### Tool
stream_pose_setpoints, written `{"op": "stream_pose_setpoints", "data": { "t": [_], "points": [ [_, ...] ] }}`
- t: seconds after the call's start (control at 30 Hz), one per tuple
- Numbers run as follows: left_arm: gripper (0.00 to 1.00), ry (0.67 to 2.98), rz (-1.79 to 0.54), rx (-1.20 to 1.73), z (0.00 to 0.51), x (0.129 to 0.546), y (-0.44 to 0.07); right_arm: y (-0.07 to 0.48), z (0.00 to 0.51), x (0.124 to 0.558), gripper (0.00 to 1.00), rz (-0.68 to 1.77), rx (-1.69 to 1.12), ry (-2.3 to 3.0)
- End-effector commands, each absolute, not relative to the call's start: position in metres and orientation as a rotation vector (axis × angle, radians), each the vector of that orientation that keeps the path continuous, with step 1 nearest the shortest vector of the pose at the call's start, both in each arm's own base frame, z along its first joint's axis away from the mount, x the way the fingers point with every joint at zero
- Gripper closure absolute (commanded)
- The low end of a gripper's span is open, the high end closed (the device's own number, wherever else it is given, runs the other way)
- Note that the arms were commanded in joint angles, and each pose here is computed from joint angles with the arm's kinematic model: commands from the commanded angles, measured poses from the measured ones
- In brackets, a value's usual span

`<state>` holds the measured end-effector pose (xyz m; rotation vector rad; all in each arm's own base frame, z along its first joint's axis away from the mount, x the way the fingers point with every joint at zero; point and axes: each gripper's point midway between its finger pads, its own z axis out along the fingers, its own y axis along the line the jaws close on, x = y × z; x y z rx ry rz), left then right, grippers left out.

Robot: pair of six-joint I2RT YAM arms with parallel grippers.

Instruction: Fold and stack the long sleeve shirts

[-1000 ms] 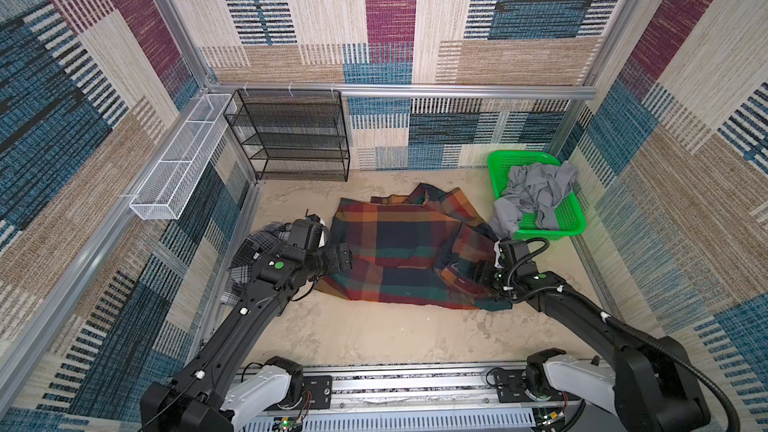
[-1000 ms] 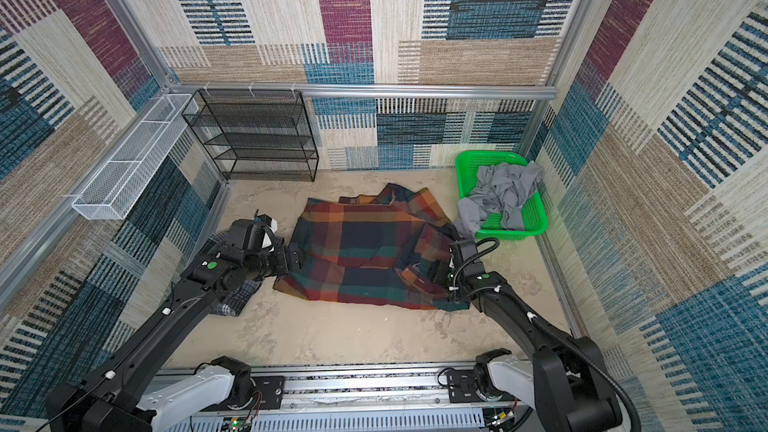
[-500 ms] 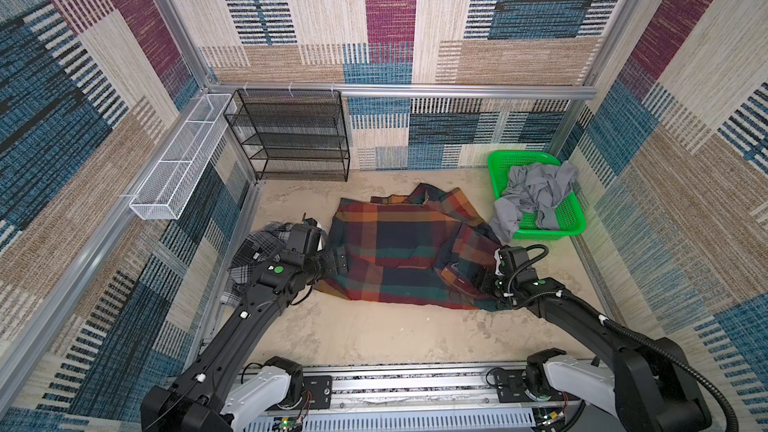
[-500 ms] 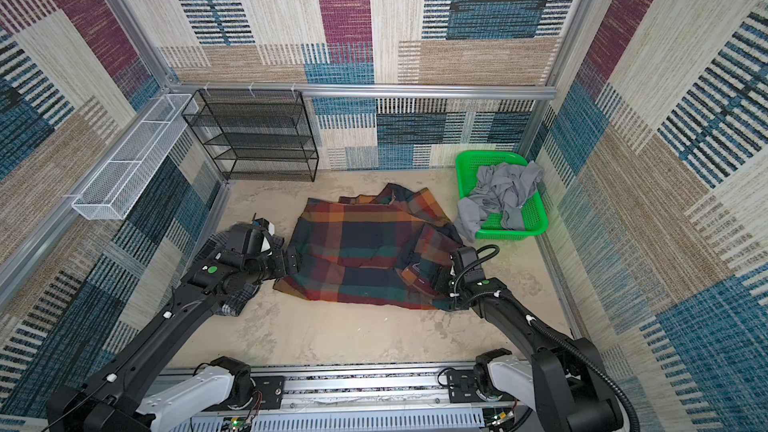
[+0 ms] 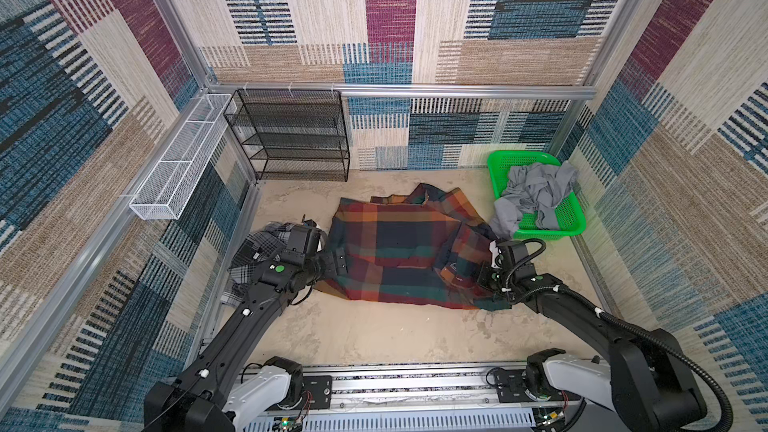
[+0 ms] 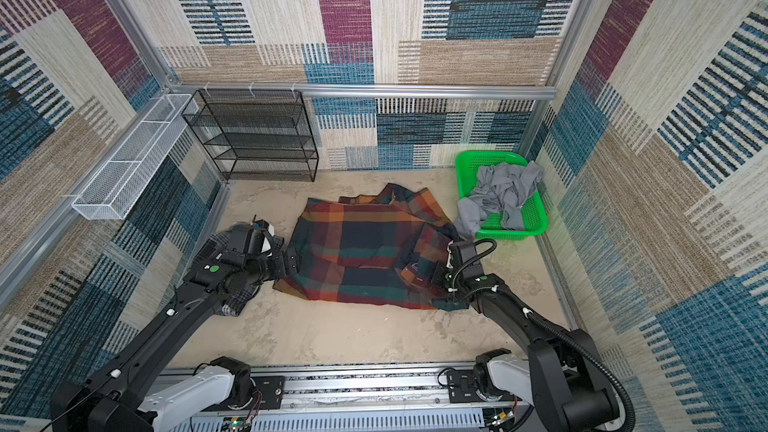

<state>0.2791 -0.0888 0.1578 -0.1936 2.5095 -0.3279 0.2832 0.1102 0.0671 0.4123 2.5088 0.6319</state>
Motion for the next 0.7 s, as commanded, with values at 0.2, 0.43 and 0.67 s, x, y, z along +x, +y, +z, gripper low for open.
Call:
{"op": "stream_pose_setpoints", "data": {
  "t": [0.2,0.43,0.67],
  "points": [
    [0.01,2.496,-0.354,-0.157,0.160,0.284,-0.093,0.110,0.118,0.325,1.00,0.573,0.319,2.373],
    [0.01,2.451,-0.384,-0.149,0.170,0.284,-0.093,0.103,0.216,0.386,1.00,0.563,0.285,2.188],
    [0.01,2.410,-0.379,-0.158,0.179,0.284,-0.088,0.091,0.289,0.436,1.00,0.537,0.280,2.053]
  ]
}}
